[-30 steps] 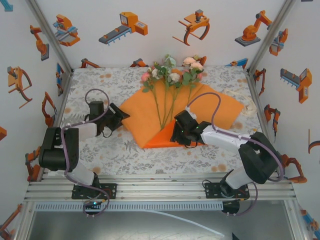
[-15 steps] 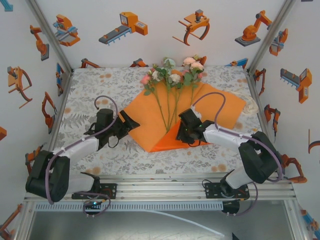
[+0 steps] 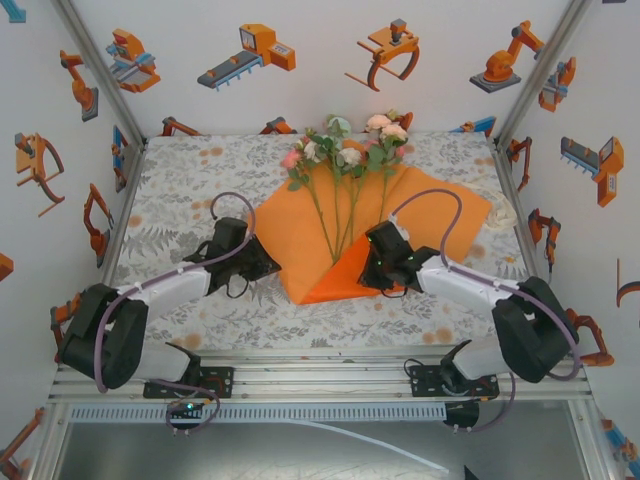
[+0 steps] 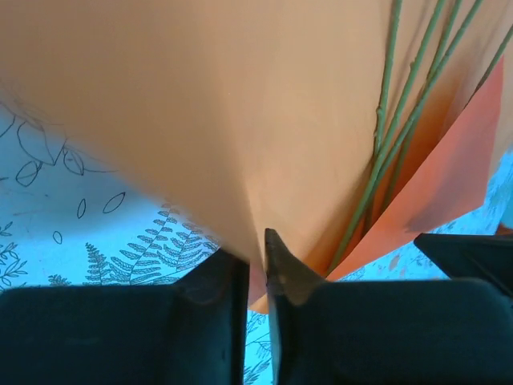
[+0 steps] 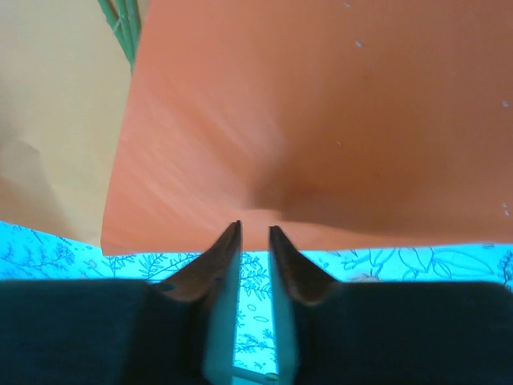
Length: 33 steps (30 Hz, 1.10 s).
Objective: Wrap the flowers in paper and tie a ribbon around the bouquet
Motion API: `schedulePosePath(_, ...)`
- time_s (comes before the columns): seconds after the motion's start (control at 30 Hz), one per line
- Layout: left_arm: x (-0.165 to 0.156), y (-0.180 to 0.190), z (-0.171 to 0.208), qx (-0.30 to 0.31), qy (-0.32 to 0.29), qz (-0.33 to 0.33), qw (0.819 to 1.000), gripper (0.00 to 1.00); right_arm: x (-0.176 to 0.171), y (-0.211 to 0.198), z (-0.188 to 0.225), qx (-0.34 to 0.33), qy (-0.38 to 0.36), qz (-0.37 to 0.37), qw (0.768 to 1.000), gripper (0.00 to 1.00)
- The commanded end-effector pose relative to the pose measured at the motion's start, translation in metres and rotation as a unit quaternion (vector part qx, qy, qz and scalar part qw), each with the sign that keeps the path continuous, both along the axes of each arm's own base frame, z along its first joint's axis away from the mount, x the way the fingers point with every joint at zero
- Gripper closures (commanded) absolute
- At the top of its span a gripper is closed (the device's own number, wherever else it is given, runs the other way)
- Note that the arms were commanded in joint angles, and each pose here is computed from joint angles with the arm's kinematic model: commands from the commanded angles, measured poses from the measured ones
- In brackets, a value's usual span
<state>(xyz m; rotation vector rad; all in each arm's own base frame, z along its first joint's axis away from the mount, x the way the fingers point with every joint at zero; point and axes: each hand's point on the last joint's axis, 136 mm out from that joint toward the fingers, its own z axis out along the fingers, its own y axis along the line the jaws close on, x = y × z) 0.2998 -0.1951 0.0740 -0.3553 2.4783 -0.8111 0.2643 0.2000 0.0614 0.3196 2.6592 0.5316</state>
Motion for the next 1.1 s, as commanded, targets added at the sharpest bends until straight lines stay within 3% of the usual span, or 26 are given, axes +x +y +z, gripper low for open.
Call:
schedulePosePath(0.0, 0.002, 0.0, 0.017, 0.006, -0.013, -0.002, 1.0, 0.88, -0.011, -0.005, -0.008, 0.007, 0.015, -0.007, 1.0, 0.88)
schedulePosePath(0.33, 0.007, -0.029, 0.069, -0.063, -0.035, -0.047, 0.996, 1.0, -0.008, -0.004, -0.04, -0.03, 0.048, -0.002, 0.998, 0.9)
schedulePosePath(0.53, 0.01, -0.061, 0.112, -0.046, -0.075, -0.115, 0.989, 1.0, -0.009, 0.0, -0.046, -0.029, 0.056, 0.011, 0.998, 0.89)
schedulePosePath(0.7, 0.028, -0.099, 0.14, -0.069, -0.105, -0.145, 0.981, 1.0, -0.01, 0.003, -0.041, -0.026, 0.054, 0.025, 0.998, 0.86)
schedulePosePath(0.9, 0.038, -0.143, 0.139, -0.082, -0.099, -0.183, 0.975, 1.0, -0.008, 0.007, -0.032, -0.016, 0.045, 0.035, 0.998, 0.79)
schedulePosePath(1.07, 0.033, -0.126, 0.115, -0.036, -0.091, -0.17, 0.981, 1.0, -0.009, 0.005, -0.015, -0.005, 0.03, 0.037, 0.999, 0.77)
